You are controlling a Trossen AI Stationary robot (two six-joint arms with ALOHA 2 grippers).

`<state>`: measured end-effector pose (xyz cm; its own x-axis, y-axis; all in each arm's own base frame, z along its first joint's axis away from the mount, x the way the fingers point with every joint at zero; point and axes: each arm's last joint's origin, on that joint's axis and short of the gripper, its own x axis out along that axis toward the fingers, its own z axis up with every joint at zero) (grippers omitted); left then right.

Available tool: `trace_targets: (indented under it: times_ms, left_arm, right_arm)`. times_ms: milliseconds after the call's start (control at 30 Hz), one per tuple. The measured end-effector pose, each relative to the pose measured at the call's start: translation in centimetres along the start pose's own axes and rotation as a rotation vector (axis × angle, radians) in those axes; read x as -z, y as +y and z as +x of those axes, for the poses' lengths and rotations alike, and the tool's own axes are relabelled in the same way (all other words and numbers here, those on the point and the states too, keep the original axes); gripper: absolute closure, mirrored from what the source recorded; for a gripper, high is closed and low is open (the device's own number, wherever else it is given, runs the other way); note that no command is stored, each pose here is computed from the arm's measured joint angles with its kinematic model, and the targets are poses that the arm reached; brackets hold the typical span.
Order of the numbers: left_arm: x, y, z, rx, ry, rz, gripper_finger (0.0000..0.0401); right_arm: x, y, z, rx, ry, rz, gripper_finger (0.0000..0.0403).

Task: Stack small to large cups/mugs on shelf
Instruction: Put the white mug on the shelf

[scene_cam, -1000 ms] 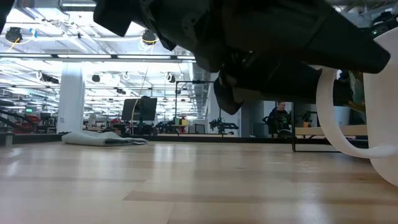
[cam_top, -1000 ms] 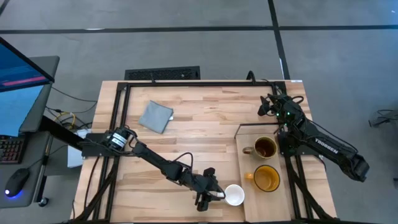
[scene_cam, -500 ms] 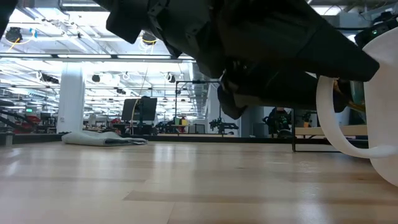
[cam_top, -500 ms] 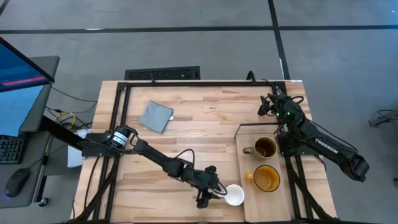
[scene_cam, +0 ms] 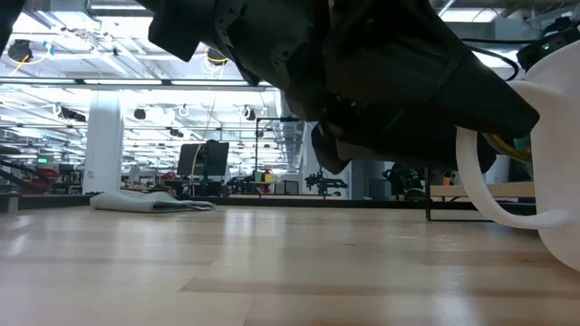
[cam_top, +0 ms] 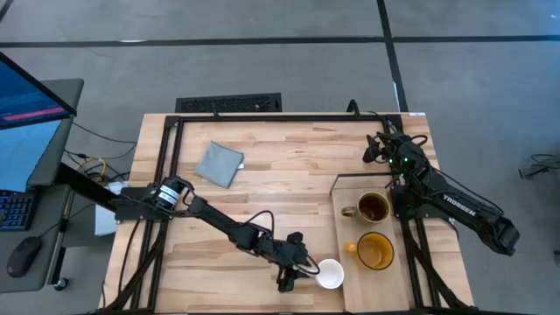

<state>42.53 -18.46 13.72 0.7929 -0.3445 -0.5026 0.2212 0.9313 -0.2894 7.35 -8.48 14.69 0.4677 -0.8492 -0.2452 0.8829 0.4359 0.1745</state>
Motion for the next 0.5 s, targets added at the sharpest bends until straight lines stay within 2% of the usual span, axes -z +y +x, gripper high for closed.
trace_targets:
  times_ms: [333,500]
  left_arm:
    - [-1.3,-1.4,-1.4,-0.187,-0.023,0.135,0.0246]
    - [-1.3,-1.7,-1.5,-0.199,-0.001,0.142,0.0246]
  right_arm:
    - [0.0,0.0,0.0,0.001,0.0,0.0,0.0159]
    - [0.0,0.0,0.0,0.0,0.0,0.0,0.0159]
